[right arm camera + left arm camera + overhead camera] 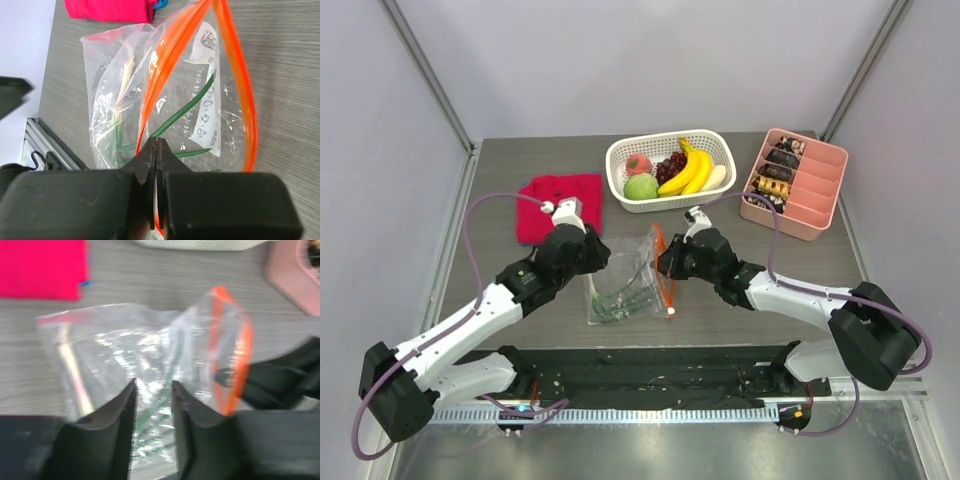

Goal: Open the zip-top bag and remove the fake food

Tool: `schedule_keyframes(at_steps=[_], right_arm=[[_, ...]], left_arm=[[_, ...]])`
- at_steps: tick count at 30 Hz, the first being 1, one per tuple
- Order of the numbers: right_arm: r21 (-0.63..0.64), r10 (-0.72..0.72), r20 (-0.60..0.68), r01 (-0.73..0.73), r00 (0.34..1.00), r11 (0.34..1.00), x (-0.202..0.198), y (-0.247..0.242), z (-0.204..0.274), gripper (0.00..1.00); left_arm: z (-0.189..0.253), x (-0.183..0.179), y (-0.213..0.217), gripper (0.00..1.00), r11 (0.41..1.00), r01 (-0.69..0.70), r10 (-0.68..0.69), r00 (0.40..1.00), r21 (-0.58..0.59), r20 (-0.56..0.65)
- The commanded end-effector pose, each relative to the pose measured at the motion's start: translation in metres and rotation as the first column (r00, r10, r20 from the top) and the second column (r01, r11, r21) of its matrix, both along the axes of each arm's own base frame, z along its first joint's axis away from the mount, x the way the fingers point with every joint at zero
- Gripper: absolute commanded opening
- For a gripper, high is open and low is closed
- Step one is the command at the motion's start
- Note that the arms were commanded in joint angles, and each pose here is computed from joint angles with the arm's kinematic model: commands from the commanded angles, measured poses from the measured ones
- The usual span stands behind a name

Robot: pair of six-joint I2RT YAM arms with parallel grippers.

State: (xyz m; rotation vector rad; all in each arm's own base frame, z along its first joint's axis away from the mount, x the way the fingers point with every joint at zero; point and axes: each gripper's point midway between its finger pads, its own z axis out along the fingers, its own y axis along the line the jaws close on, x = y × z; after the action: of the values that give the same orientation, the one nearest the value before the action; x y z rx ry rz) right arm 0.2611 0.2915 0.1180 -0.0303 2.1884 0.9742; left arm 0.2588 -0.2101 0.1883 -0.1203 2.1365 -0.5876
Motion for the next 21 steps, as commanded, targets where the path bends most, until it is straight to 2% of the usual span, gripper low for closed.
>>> schedule_keyframes(at_steps=[1, 3, 5, 7, 10, 15, 18, 21], right_arm=[[0.065, 0.028, 0.053, -0.031, 0.998, 0.997, 0.007, 0.007, 0.009, 0.03], [0.087, 0.031, 0.031, -0.034, 0.999, 0.996, 0.007, 0.003, 0.003, 0.03], [0.097, 0.041, 0.017, -0.043, 0.999, 0.994, 0.007, -0.001, -0.006, 0.03], [0.101, 0.102, 0.036, -0.105, 0.994, 0.989, 0.004, 0.005, -0.006, 0.03], [0.081, 0.164, 0.027, -0.166, 0.986, 0.983, 0.0, 0.01, -0.017, 0.04], [0.078, 0.178, 0.019, -0.179, 0.984, 0.981, 0.004, 0.014, -0.032, 0.05], [0.075, 0.199, 0.01, -0.199, 0.98, 0.977, 0.008, 0.018, -0.038, 0.06], [0.092, 0.245, 0.011, -0.245, 0.97, 0.965, 0.006, 0.026, -0.038, 0.09]], left_arm=[[-0.037, 0.005, 0.038, 0.26, 0.984, -0.163, 0.168, 0.984, 0.072, -0.063], [-0.048, 0.007, 0.054, 0.19, 0.965, -0.237, 0.244, 0.968, 0.111, -0.055], [-0.062, 0.005, 0.061, 0.18, 0.958, -0.256, 0.265, 0.962, 0.129, -0.06], [-0.068, 0.005, 0.07, 0.13, 0.944, -0.297, 0.309, 0.949, 0.146, -0.06], [-0.078, 0.009, 0.08, 0.13, 0.923, -0.341, 0.353, 0.934, 0.181, -0.044], [-0.09, 0.027, 0.077, 0.11, 0.915, -0.337, 0.357, 0.932, 0.224, -0.059], [-0.116, 0.033, 0.083, 0.08, 0.894, -0.328, 0.374, 0.921, 0.304, -0.109], [-0.14, 0.037, 0.071, 0.05, 0.914, -0.273, 0.334, 0.927, 0.3, -0.173]])
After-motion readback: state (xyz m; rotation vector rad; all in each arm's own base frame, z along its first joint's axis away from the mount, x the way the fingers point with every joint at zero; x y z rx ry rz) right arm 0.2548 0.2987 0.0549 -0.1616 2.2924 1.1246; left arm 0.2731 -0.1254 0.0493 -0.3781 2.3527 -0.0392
